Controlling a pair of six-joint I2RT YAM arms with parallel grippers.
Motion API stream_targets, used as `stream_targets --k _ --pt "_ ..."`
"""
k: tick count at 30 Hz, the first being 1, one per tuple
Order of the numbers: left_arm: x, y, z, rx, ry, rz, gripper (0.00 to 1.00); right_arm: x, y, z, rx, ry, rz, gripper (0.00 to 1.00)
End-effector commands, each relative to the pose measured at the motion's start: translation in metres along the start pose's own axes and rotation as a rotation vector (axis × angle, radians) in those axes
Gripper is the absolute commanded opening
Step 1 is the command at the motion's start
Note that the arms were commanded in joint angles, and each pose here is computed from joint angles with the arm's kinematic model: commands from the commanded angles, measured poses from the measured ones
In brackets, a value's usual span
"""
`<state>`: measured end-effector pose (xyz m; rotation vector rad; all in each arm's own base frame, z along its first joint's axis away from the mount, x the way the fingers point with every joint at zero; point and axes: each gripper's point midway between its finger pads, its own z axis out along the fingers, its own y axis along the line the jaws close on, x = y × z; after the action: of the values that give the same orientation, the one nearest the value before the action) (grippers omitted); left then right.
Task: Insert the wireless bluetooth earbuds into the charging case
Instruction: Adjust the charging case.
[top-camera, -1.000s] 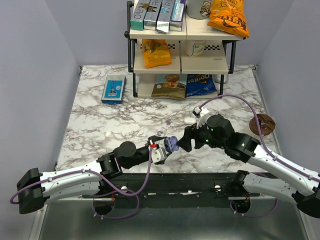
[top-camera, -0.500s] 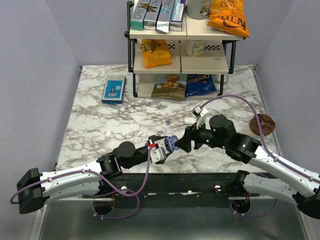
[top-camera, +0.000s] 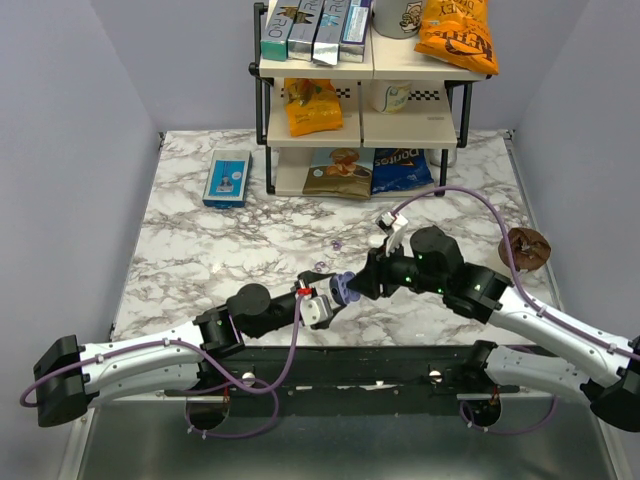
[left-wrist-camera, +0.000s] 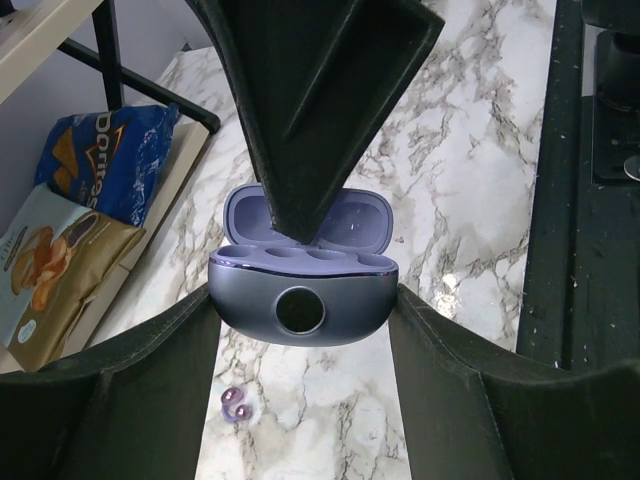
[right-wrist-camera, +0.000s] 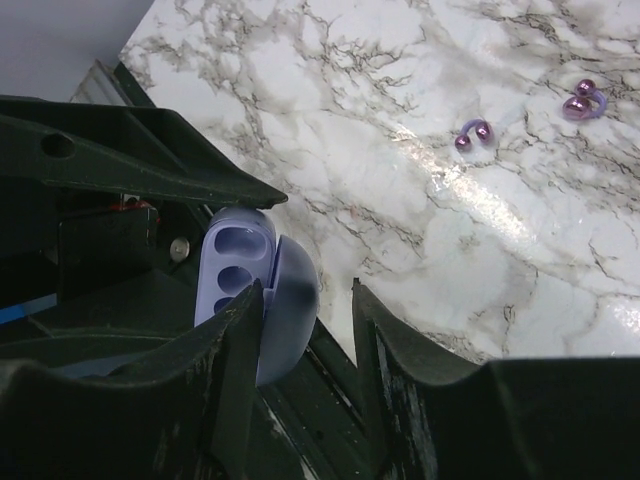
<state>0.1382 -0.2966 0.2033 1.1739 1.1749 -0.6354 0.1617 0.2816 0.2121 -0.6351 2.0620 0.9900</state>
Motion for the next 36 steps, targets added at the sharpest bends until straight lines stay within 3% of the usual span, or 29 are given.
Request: stream_targets --k 1,9,12,13,15,17,18,24,29,33,36 --pt "-0.023 0.000 0.001 0.011 -0.078 -0.008 0.00 0.002 0.002 0.005 -0.029 0.008 -0.010 0.47" --pt "-0.021 0.004 0.002 -0.009 -0.061 -0.008 0.00 -0.001 0.006 -0.003 -0.055 -0.015 -0.046 0.19" --pt "-0.013 0.007 0.003 -0.028 -0.009 -0.024 0.24 -0.007 0.017 -0.014 -0.109 -0.038 -0.106 0.08" --pt "-0.007 0.011 0.002 -0.056 0.024 -0.032 0.43 -0.009 0.019 -0.017 -0.115 -0.042 -0.118 0.06" --pt "-0.004 0.015 0.000 -0.083 0.035 -0.044 0.54 -0.010 0.022 -0.025 -0.124 -0.038 -0.154 0.02" --pt "-0.003 0.020 -0.003 -0.118 0.039 -0.058 0.73 -0.016 0.025 -0.033 -0.127 -0.051 -0.181 0.01" --pt "-0.003 0.023 -0.005 -0.136 0.034 -0.067 0.98 -0.020 0.027 -0.038 -0.131 -0.067 -0.190 0.01" --pt "0.000 0.036 -0.010 -0.221 0.060 -0.107 0.99 -0.030 0.036 -0.054 -0.147 -0.089 -0.237 0.01" --pt "0.000 0.042 -0.012 -0.280 0.093 -0.234 0.99 -0.027 0.035 -0.057 -0.151 -0.059 -0.305 0.01" --pt "-0.030 0.027 -0.013 -0.179 0.014 -0.371 0.99 -0.033 0.011 -0.059 -0.034 -0.075 -0.421 0.03" --pt "-0.046 0.008 -0.017 -0.058 -0.028 -0.410 0.99 -0.050 0.002 -0.071 0.029 -0.183 -0.563 0.06"
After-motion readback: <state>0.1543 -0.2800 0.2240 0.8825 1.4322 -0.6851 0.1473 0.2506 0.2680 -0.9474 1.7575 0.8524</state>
